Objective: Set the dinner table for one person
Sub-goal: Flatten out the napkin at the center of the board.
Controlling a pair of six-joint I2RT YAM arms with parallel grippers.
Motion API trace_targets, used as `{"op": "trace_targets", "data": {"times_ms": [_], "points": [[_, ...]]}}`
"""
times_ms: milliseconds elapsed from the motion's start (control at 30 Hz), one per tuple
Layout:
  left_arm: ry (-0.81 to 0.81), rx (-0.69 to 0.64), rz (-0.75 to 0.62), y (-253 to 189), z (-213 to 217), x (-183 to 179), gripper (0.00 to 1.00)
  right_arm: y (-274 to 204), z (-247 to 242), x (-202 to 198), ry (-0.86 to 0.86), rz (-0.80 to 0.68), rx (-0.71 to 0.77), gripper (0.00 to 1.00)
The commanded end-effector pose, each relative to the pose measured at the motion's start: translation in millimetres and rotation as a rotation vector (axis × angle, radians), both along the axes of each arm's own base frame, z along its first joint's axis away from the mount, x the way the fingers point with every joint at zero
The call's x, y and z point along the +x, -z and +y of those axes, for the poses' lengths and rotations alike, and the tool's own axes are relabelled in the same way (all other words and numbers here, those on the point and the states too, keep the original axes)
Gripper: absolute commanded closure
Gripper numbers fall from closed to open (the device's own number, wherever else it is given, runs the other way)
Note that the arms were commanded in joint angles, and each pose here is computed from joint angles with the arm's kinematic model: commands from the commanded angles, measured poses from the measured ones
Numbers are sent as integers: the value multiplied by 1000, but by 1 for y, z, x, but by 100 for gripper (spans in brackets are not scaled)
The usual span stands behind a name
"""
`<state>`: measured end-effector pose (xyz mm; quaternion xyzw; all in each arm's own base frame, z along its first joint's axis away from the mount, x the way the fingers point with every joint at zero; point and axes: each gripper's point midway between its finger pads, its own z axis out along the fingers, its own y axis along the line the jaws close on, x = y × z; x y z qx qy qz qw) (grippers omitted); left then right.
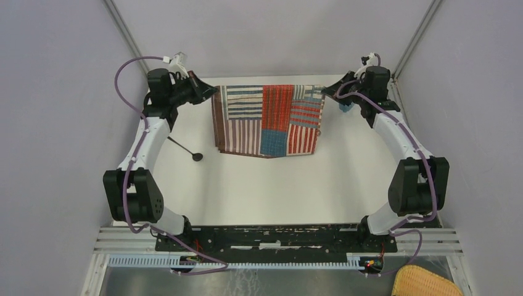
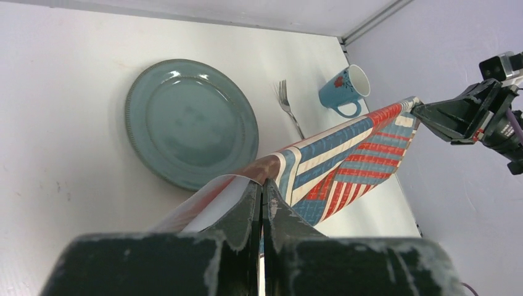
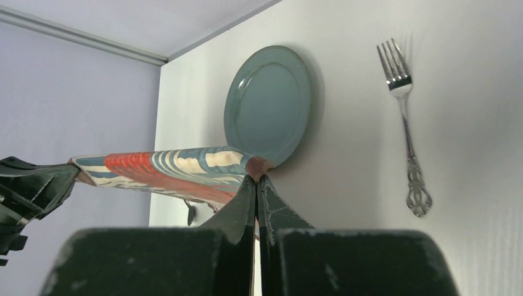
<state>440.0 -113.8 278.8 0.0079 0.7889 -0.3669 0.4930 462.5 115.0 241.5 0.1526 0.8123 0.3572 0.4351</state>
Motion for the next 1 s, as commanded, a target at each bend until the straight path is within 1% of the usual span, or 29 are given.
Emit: {"op": "trace_targets", "data": {"times_ms": [0, 67, 267, 367, 433, 633, 733, 833, 967], "points": [[-148, -30, -152, -43, 43, 17, 98, -31, -30, 23, 150, -117, -19, 100], [-152, -51, -144, -39, 50, 21, 98, -30, -35, 27, 171, -116, -22, 100], [-121, -96, -124, -28, 46, 33, 98, -27, -29, 44, 143, -102, 14, 100], [-112, -116, -118, -23, 45, 43, 98, -28, -27, 57, 132, -107, 15, 100], [-110, -124, -115, -21, 46, 51, 98, -37, -27, 70, 128, -134, 6, 100], [-97, -154, -133, -31, 46, 78, 98, -45, -24, 108, 106, -153, 10, 100], [-93, -164, -155, -45, 46, 89, 98, -65, -21, 123, 86, -189, 18, 100], [-79, -164, -198, -69, 45, 87, 98, -95, -18, 122, 64, -249, 18, 100], [-73, -165, -257, -95, 39, 62, 98, -133, -14, 95, 41, -329, 36, 100]]}}
